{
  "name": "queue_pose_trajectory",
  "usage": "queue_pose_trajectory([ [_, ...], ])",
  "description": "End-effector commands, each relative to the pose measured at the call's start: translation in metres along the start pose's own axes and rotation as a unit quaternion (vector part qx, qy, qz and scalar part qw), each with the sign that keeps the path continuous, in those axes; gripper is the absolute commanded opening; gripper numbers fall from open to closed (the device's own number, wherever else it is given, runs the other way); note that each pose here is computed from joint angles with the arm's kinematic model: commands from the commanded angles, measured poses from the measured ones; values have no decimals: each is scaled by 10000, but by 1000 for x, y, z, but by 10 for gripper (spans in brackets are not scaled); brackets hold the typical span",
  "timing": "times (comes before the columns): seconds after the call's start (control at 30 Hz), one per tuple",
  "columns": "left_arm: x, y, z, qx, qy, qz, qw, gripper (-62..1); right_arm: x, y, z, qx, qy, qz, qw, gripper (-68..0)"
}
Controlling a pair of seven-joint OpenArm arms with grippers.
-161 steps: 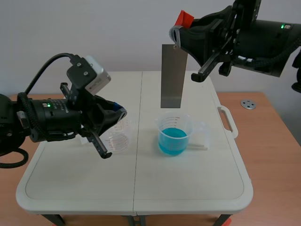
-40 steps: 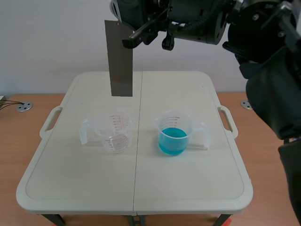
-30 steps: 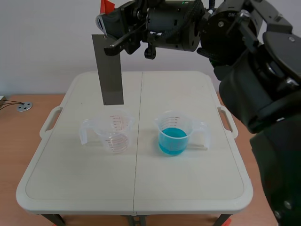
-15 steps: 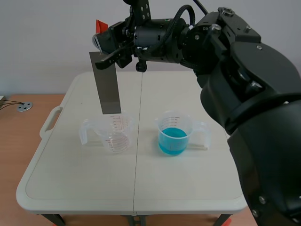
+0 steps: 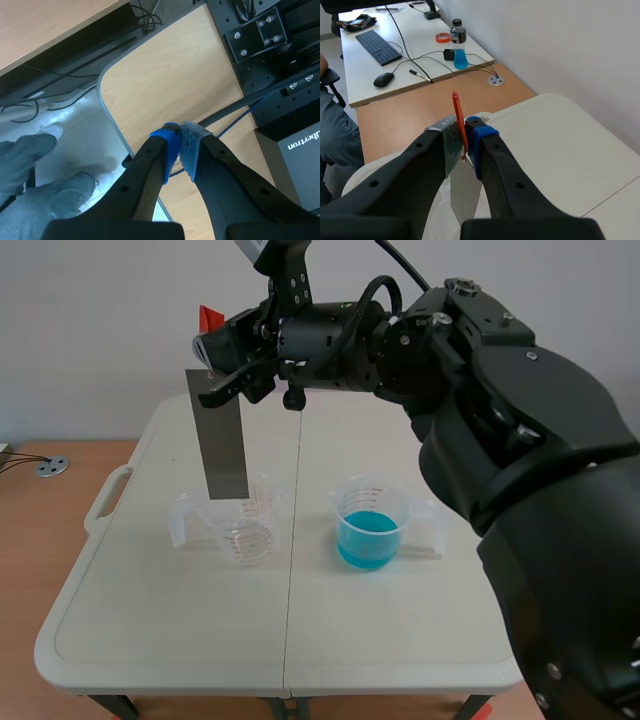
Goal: Hold the metal plate by the orange handle, dip it into the blue solution, take it out and point at it, then put the plate back in the beaker on the left.
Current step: 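Put the plate into the left beaker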
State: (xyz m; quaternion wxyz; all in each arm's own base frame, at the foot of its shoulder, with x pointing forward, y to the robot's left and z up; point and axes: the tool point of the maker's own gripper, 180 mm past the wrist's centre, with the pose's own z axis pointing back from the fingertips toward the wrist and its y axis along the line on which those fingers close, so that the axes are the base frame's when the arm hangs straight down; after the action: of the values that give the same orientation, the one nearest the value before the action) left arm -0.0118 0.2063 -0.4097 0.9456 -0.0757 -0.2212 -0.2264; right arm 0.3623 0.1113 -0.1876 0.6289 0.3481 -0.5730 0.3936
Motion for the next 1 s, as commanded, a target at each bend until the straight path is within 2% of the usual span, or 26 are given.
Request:
queue_pose_trajectory([
  [0.0, 4, 0, -1, -7, -82, -5, 10000, -591, 16, -2, -2, 48, -229, 68, 9997, -660],
  [0.27, 4, 0, -1, -7, -80, -5, 10000, -591, 1, -4, -5, 45, -223, -191, 9996, -660],
  [0.77, 7, 0, 0, -8, -155, -5, 9999, -591, -40, -7, -7, -2, -110, -811, 9966, -660],
  [0.97, 7, 0, 0, -10, -156, -5, 9999, -590, -47, -8, -7, -33, -169, -966, 9952, -660],
])
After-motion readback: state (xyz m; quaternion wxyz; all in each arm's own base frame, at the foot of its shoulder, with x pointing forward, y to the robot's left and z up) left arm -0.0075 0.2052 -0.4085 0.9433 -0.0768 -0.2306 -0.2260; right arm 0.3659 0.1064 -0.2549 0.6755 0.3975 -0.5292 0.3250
